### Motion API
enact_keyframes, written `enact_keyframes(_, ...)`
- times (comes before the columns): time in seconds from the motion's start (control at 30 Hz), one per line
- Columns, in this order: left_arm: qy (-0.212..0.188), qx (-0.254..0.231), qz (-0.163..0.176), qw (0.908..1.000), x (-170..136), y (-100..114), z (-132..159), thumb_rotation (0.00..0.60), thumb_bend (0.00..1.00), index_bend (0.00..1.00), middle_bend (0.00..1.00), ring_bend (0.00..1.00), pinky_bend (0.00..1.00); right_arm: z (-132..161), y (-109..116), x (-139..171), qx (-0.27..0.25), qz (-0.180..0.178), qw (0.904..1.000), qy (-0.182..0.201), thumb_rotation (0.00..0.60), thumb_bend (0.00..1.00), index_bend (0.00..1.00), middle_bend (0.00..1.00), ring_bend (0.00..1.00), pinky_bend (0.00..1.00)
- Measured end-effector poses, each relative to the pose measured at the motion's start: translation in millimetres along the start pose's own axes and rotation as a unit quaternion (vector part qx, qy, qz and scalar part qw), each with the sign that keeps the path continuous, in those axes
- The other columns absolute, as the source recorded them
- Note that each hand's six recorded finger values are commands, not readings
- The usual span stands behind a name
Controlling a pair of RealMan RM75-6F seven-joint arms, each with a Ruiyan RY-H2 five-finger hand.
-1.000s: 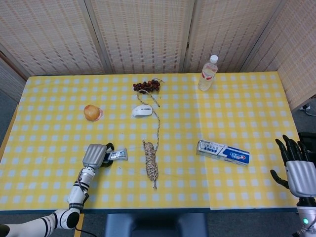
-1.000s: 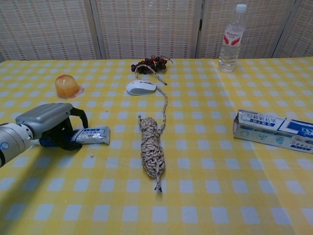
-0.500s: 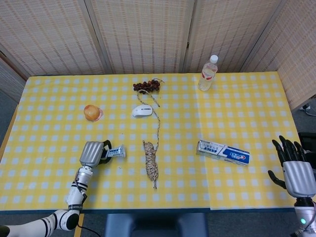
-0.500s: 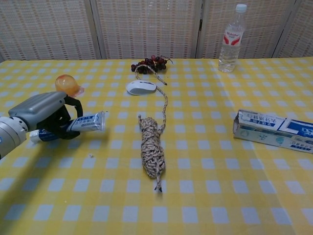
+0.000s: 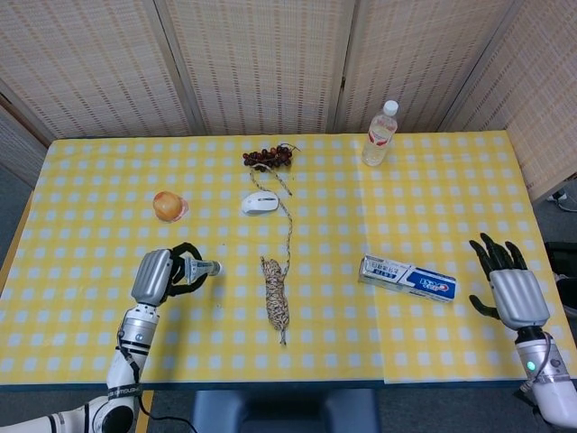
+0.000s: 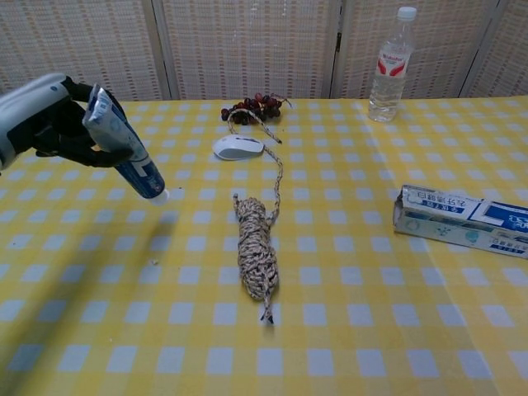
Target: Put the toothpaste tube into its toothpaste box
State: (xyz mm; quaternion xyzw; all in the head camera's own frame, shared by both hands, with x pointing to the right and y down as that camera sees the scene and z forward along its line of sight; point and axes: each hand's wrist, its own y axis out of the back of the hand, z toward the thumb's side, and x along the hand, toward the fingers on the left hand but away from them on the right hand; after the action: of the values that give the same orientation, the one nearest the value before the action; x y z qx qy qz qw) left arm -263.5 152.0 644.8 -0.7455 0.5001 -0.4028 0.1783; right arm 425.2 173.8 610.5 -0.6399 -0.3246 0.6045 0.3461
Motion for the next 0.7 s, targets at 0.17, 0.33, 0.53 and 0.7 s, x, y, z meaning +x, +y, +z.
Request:
enact_keyframes(0.17, 0.019, -0.05, -0.007, 0.9985, -5, 14, 7, 0.6, 0.47, 0.9, 1.0, 1.0, 1.0, -1, -28, -30, -0.018, 0.072, 0.9972, -0.01, 0.6, 0.29, 0.11, 0.17, 0.23, 0.16)
enact_keyframes(0.33, 0.041, -0.09, -0.023, 0.9949, -8, 28, 8, 0.6, 0.47, 0.9, 1.0, 1.0, 1.0, -3, -61, -49, -0.041, 0.124, 0.9908, -0.037, 0.6, 0.29, 0.15, 0.19, 0.25, 0.18)
enact_keyframes(0.53, 0.058, -0.127, -0.031, 0.9896, -7, 35, 5, 0.6, 0.47, 0.9, 1.0, 1.0, 1.0, 10, -80, -56, -0.078, 0.155, 0.9843, -0.034, 0.6, 0.29, 0.19, 0.22, 0.27, 0.19)
enact_keyframes(0.7, 0.07, -0.135, -0.037, 0.9877, -6, 43, 0, 0.6, 0.47, 0.9, 1.0, 1.0, 1.0, 23, -86, -59, -0.074, 0.153, 0.9851, -0.023, 0.6, 0.29, 0.27, 0.27, 0.29, 0.22)
